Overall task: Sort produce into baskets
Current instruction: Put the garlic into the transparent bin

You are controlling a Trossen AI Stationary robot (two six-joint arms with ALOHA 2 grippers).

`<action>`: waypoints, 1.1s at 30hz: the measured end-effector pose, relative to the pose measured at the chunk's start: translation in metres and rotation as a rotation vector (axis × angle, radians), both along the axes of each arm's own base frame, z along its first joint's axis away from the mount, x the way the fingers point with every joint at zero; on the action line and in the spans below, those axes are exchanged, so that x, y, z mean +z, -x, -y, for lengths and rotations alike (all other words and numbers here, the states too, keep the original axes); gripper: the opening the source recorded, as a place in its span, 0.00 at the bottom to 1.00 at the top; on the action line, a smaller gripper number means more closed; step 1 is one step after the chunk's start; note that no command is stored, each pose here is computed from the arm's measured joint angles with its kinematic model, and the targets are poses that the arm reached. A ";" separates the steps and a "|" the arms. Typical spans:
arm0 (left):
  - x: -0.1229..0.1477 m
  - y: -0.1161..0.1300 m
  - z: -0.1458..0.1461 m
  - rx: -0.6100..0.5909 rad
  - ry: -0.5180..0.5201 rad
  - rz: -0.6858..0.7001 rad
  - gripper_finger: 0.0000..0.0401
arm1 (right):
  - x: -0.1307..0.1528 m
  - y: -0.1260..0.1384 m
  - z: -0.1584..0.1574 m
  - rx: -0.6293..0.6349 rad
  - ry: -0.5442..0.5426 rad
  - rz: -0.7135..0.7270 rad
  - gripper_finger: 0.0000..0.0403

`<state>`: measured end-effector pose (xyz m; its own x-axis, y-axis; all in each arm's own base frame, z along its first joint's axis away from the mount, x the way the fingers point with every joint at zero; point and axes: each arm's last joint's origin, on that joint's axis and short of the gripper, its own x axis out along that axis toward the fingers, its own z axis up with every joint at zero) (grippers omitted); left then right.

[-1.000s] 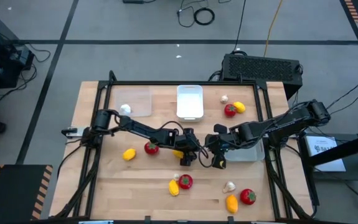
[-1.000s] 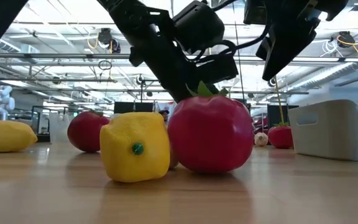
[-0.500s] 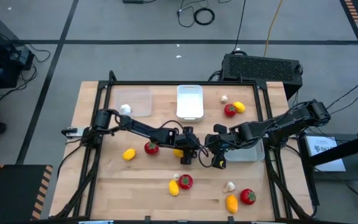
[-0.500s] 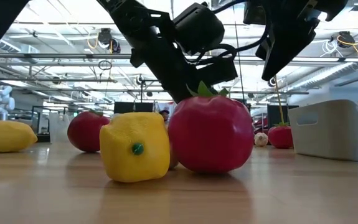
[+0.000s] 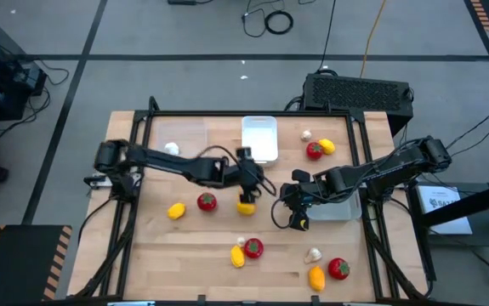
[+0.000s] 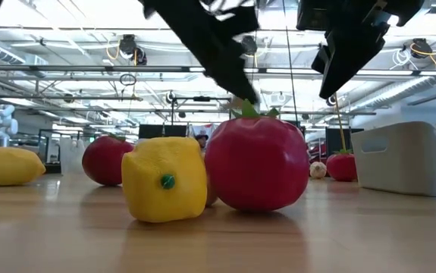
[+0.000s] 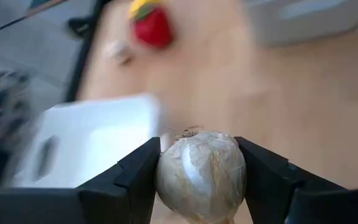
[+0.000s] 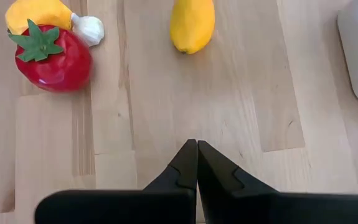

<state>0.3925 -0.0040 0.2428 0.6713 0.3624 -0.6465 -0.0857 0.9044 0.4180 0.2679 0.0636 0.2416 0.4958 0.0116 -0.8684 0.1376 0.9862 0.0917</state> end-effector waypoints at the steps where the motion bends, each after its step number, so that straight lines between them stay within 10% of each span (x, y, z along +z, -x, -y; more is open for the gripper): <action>1: 0.008 0.009 -0.006 0.019 -0.007 -0.033 0.49 | 0.000 0.000 0.000 0.000 0.000 0.000 0.00; 13: 0.070 0.137 -0.087 0.309 0.206 -0.202 0.49 | 0.002 -0.003 -0.001 0.012 -0.001 0.032 0.00; 33: -0.004 0.228 -0.160 0.724 0.270 -0.249 0.49 | 0.007 -0.011 0.002 0.097 0.103 0.139 0.00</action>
<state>0.1649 0.1560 0.2390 0.1548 0.4614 -0.8736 -0.6214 0.7329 0.2770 0.2793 0.0620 0.2488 0.6118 -0.0202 -0.7907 0.0348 0.9994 0.0014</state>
